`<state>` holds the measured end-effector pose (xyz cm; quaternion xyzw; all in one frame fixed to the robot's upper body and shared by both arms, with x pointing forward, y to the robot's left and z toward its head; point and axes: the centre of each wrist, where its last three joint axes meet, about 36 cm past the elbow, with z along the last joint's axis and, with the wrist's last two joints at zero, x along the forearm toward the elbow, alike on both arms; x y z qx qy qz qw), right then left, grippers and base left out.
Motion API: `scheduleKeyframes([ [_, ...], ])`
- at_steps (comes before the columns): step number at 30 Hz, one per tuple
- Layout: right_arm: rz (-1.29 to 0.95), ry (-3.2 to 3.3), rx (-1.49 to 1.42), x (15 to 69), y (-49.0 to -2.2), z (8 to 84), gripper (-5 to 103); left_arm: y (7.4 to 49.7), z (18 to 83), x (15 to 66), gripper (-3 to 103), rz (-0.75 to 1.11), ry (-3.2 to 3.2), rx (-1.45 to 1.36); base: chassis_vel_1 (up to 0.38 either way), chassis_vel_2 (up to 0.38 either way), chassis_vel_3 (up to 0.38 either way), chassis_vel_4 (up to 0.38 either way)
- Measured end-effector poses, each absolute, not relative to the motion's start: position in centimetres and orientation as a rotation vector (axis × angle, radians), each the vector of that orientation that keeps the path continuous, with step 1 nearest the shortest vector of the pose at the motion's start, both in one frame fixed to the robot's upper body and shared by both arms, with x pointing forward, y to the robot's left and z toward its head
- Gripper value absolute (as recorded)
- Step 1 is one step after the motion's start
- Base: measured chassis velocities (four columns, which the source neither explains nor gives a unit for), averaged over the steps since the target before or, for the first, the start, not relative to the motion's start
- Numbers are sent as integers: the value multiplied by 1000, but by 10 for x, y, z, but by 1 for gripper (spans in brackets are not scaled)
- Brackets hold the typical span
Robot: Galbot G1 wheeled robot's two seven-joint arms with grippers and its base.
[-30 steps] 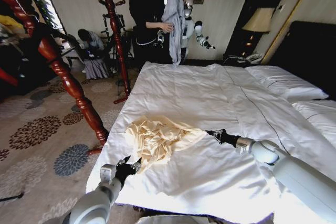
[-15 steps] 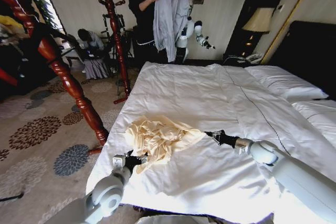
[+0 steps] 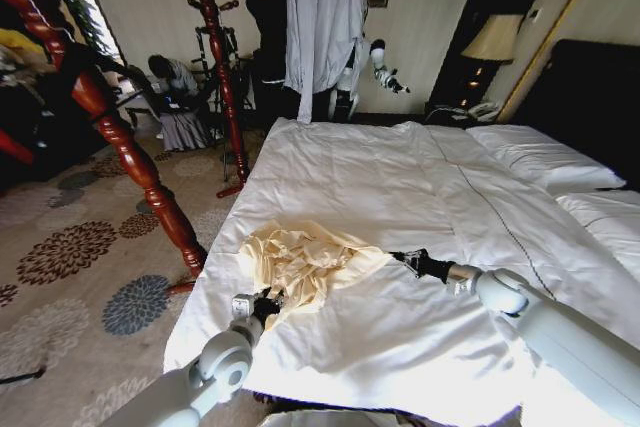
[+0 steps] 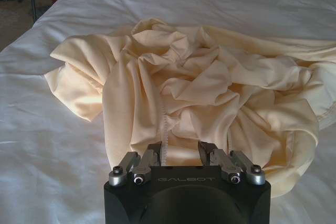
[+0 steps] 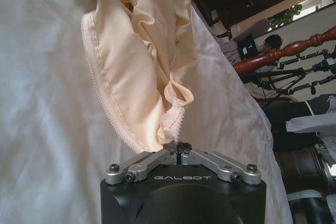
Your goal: Pick up the clothes from the bed and hang them on the clothes hanger.
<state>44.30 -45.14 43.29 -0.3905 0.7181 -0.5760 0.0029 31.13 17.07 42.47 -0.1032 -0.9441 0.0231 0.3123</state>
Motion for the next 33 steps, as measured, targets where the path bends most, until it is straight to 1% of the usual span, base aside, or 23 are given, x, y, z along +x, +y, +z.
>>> scheduleKeyframes([
  [6, -1813, 2254, -1226, 443, -453, 431, 0, 168, 421, 314, 39, 50, -2501, -269, 0, 0, 0, 0],
  [7, -1814, 2254, -1225, 443, -453, 431, 0, 168, 422, 315, 38, 49, -2504, -268, 0, 0, 0, 0],
  [9, -1817, 2255, -1224, 443, -454, 431, 0, 169, 423, 315, 39, 43, -2510, -265, 0, 0, 0, 0],
  [12, -1825, 2259, -1219, 443, -457, 430, 0, 174, 422, 315, 45, 12, -2520, -248, 0, 0, 0, 0],
  [15, -1825, 2259, -1217, 444, -457, 431, 0, 175, 418, 317, 46, -2, -2517, -235, 0, 0, 0, 0],
  [16, -1824, 2259, -1217, 444, -457, 431, 0, 175, 417, 318, 49, -5, -2516, -233, 0, 0, 0, 0],
  [17, -1823, 2260, -1217, 444, -456, 431, 0, 175, 415, 319, 46, -6, -2515, -233, 0, 0, 0, 0],
  [19, -1823, 2260, -1217, 444, -456, 431, 0, 174, 415, 320, 46, -6, -2514, -233, 0, 0, 0, 0],
  [21, -1819, 2260, -1218, 444, -456, 431, 0, 175, 412, 324, 38, -9, -2514, -235, 0, 0, 0, 0],
  [22, -1819, 2259, -1219, 444, -456, 431, 0, 175, 411, 324, 38, -10, -2512, -234, 0, 0, 0, 0],
  [23, -1820, 2258, -1219, 444, -456, 431, 0, 176, 410, 325, 33, -11, -2511, -232, 0, 0, 0, 0],
  [24, -1820, 2258, -1219, 444, -456, 431, 0, 176, 410, 325, 33, -11, -2511, -232, 0, 0, 0, 0],
  [27, -1820, 2258, -1219, 443, -456, 432, 0, 181, 408, 325, 17, -6, -2514, -222, 0, 0, 0, 0],
  [29, -1819, 2258, -1219, 443, -456, 432, 0, 183, 407, 325, 17, -5, -2518, -220, 0, 0, 0, 0],
  [31, -1818, 2258, -1217, 444, -456, 432, 0, 185, 407, 326, 6, -6, -2522, -216, 0, 0, 0, 0],
  [32, -1818, 2258, -1217, 444, -456, 432, 0, 185, 407, 326, 6, -6, -2522, -216, 0, 0, 0, 0],
  [33, -1816, 2260, -1216, 444, -456, 432, 0, 186, 407, 327, 3, -7, -2524, -214, 0, 0, 0, 0],
])
